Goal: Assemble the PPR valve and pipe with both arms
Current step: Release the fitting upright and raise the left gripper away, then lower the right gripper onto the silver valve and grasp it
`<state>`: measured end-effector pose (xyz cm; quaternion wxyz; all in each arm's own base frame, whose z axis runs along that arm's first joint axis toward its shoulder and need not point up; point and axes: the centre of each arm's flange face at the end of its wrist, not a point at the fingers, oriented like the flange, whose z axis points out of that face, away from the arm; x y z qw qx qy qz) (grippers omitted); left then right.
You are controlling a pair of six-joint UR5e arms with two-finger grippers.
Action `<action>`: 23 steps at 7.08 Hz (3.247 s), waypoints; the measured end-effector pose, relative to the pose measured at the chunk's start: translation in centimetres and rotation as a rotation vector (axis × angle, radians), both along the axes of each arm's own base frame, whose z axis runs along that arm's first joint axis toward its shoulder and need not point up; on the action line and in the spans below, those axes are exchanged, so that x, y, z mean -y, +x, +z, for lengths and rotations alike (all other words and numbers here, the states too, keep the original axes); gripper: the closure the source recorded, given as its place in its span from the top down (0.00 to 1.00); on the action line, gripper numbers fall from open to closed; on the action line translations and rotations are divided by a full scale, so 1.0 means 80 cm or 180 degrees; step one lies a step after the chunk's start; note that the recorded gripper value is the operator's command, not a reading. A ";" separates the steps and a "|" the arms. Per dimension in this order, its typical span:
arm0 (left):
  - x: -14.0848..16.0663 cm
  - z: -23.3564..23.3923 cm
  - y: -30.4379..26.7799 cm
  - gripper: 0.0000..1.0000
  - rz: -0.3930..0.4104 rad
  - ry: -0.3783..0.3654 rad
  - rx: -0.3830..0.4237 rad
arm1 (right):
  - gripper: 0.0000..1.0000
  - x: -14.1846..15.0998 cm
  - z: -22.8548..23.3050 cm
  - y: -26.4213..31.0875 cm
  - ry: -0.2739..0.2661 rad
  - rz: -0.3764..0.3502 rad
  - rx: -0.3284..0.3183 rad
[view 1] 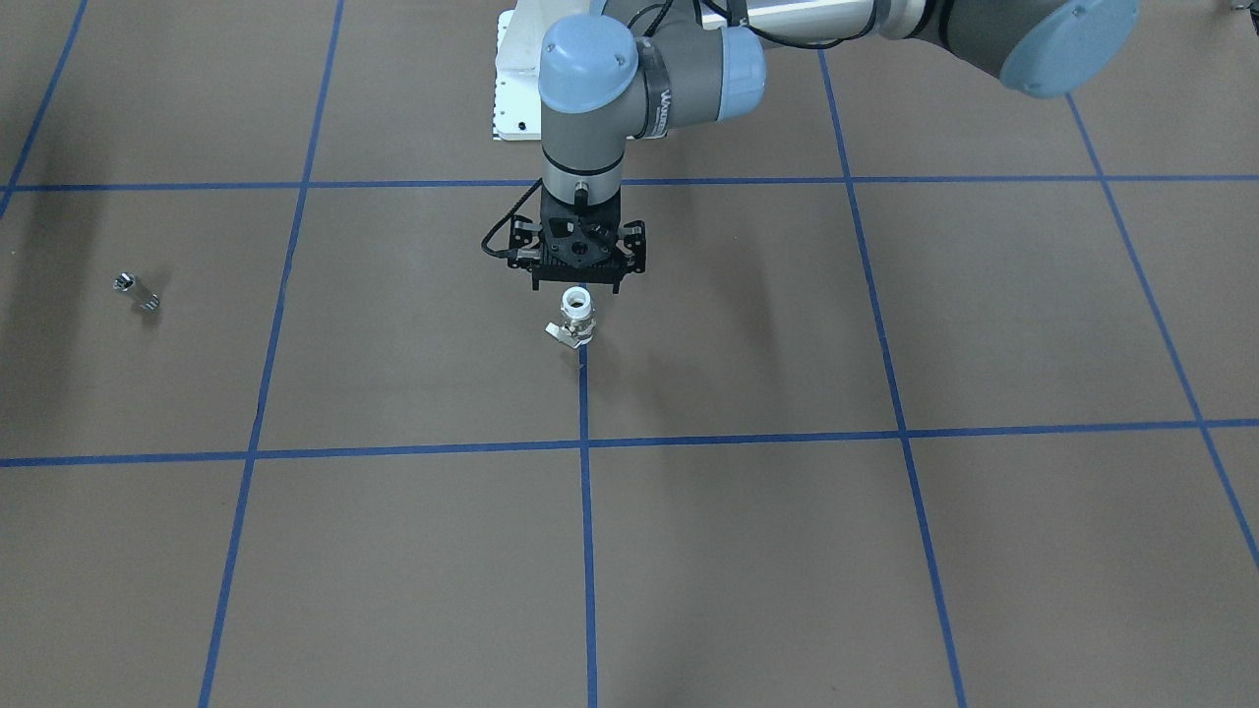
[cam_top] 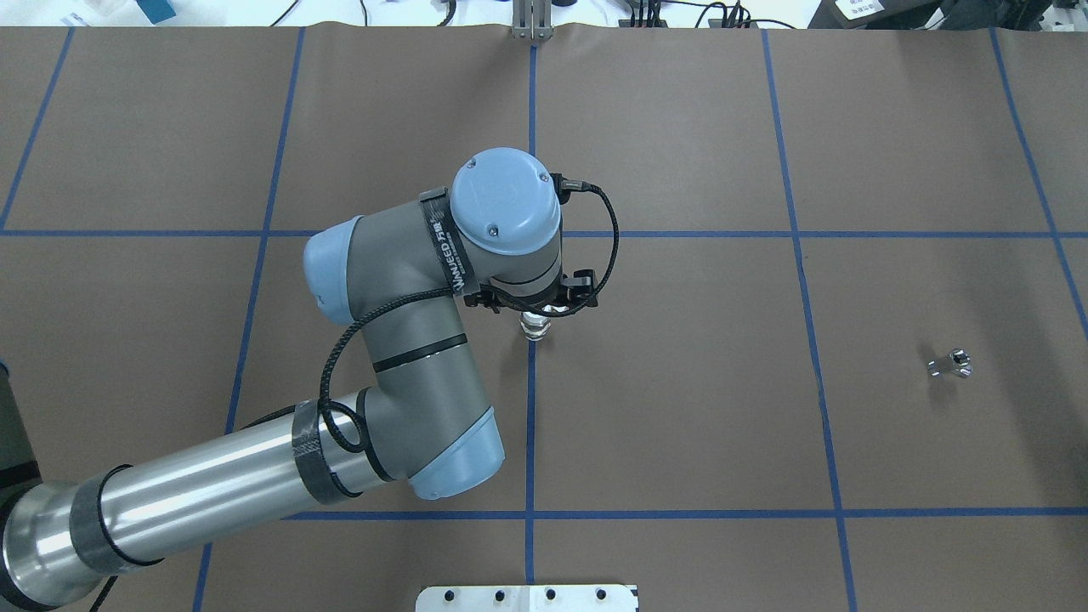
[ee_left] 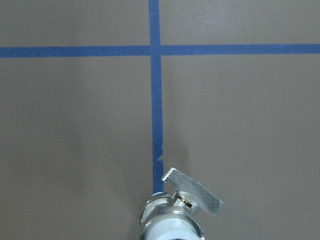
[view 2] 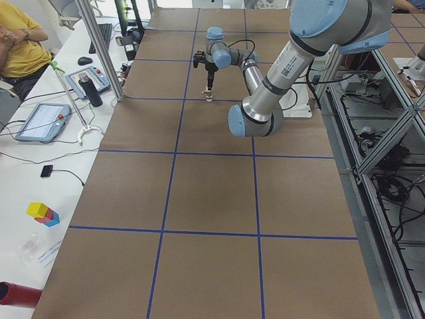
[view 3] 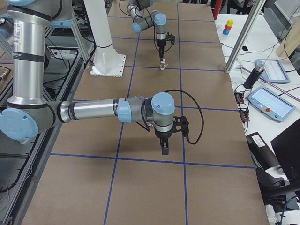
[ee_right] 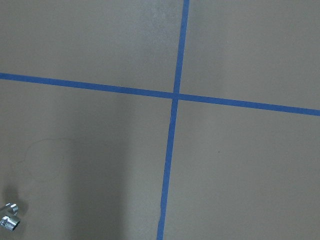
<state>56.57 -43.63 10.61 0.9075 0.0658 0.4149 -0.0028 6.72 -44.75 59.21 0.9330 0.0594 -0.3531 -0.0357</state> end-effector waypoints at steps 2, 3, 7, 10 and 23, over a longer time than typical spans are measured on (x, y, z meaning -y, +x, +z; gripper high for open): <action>-0.019 0.007 -0.115 1.00 0.0154 0.0293 0.0155 | 1.00 0.003 -0.013 -0.006 0.0058 -0.0022 0.0074; -0.022 0.029 -0.184 1.00 0.0251 0.0490 0.0229 | 1.00 0.004 -0.023 -0.011 0.0135 -0.0044 0.0169; 0.041 0.186 -0.474 1.00 0.0828 0.0974 0.0463 | 1.00 0.002 -0.094 -0.088 -0.0012 0.0170 0.0483; 0.060 0.348 -0.684 1.00 0.1037 0.0990 0.0464 | 1.00 -0.022 -0.107 -0.170 -0.0148 0.0357 0.0429; 0.015 0.502 -0.788 1.00 0.0888 0.0729 0.0578 | 0.64 -0.100 -0.033 -0.354 -0.0139 0.0413 0.0199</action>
